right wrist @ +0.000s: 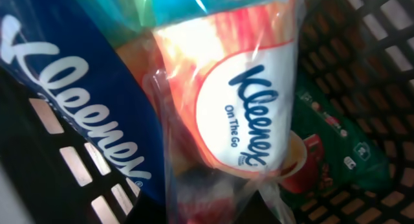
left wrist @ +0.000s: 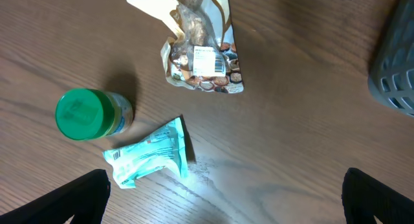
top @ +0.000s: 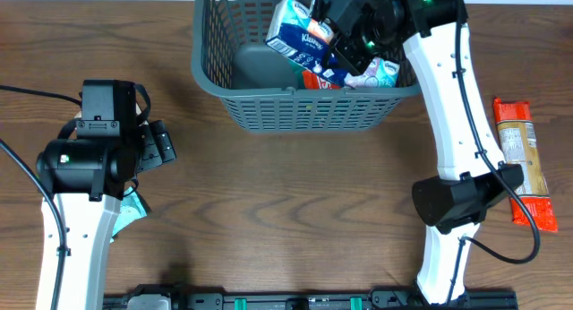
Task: Pack container
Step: 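Lower the Kleenex pack into the basket and open the right gripper, then move the right gripper to the spaghetti pack on the right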
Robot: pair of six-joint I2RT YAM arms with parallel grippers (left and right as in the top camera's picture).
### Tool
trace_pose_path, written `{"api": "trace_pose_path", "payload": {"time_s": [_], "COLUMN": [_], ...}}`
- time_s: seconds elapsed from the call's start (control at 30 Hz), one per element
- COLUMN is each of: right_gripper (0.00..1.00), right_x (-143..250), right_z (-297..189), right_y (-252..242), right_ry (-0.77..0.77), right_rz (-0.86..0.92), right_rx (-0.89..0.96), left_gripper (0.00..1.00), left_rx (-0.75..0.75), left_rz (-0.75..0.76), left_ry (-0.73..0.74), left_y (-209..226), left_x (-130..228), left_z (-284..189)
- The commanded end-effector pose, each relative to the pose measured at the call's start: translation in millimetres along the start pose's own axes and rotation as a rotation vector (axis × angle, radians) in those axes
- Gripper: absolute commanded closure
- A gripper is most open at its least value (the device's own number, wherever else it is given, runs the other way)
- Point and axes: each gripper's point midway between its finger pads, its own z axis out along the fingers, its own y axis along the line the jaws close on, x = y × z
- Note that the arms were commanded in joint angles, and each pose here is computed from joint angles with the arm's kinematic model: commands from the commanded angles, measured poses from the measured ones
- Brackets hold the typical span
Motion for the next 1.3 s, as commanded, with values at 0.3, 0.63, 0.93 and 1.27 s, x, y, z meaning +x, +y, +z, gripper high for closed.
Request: {"api": "trace_pose_path", "payload": {"time_s": [0.3,0.63,0.93,1.27], "right_gripper": [0.18,0.16,0.01,0.01], "right_x": [5.1,4.1,90.8,214.6], "right_z": [10.4,-48.1,-225.2,-288.7], "right_y": [14.8,-21.8,-88.6,-95.9], "right_ry": [0.034,-0.023,-0.181,-0.117], "right_rz": [0.001,0.193,0.776,1.166], "right_rx": [-0.059,0.181,0.731,0.834], "left_gripper": [0.01,0.01,0.01,0.01], "left_rx": [-0.021,-0.021,-0.022,-0.022], "left_rz": [0.005,0.005,0.005,0.005], "left_ry": [-0.003,-0.003,-0.002,-0.002], "left_y": [4.7,4.7,4.7,4.7], "left_x": [0.3,0.3,0.4,0.4], "left_z": [1.1,1.1,1.1,1.1]}}
